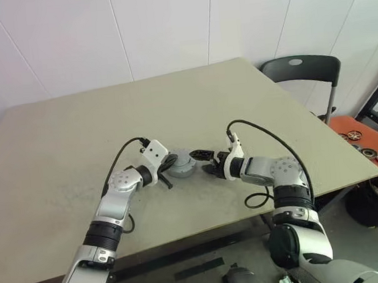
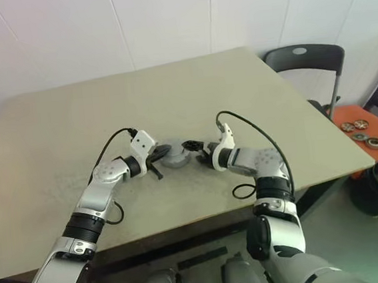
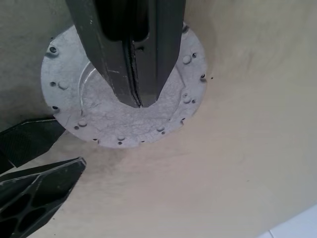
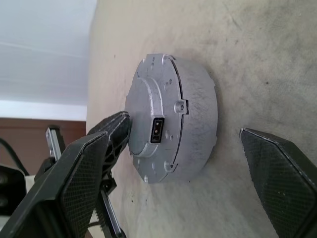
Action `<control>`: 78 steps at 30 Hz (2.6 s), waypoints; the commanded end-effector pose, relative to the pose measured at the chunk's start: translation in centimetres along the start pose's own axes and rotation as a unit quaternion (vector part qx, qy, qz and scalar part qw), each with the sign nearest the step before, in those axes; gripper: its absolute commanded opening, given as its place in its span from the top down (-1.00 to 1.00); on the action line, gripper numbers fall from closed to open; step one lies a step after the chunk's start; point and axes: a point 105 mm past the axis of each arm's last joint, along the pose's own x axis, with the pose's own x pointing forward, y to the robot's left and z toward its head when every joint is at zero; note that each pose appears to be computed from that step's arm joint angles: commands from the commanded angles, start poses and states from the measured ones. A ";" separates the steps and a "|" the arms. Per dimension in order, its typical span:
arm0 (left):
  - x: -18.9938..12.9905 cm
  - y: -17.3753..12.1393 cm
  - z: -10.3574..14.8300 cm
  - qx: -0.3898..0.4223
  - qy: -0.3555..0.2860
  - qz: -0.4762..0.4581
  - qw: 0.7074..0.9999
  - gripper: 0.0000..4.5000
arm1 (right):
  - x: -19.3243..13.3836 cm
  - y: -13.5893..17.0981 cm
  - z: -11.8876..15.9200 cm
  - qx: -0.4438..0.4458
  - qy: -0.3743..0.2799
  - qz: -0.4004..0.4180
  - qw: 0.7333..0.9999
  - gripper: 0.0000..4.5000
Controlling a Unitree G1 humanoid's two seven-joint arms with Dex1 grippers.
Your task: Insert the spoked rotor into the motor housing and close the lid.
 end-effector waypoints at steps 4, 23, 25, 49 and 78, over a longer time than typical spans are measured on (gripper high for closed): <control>-0.8 0.6 -0.2 0.024 0.022 -0.009 0.999 1.00 | 2.5 0.2 -2.3 0.032 0.045 -0.017 0.998 -0.99; -2.9 2.4 -1.0 -0.086 -0.005 0.029 0.996 1.00 | 3.6 1.7 -3.2 0.056 0.079 0.024 0.995 -0.99; -2.6 2.1 -0.7 -0.094 -0.016 0.024 0.995 1.00 | 3.8 1.8 -3.6 0.056 0.086 0.027 0.994 -0.99; -2.9 2.6 -1.5 -0.087 0.004 0.039 0.995 1.00 | 6.4 2.7 -4.2 0.073 0.069 0.043 0.994 0.03; -7.7 9.0 -0.2 -0.461 -0.196 0.204 0.841 1.00 | 5.8 4.2 -0.8 0.133 -0.019 0.117 0.984 0.46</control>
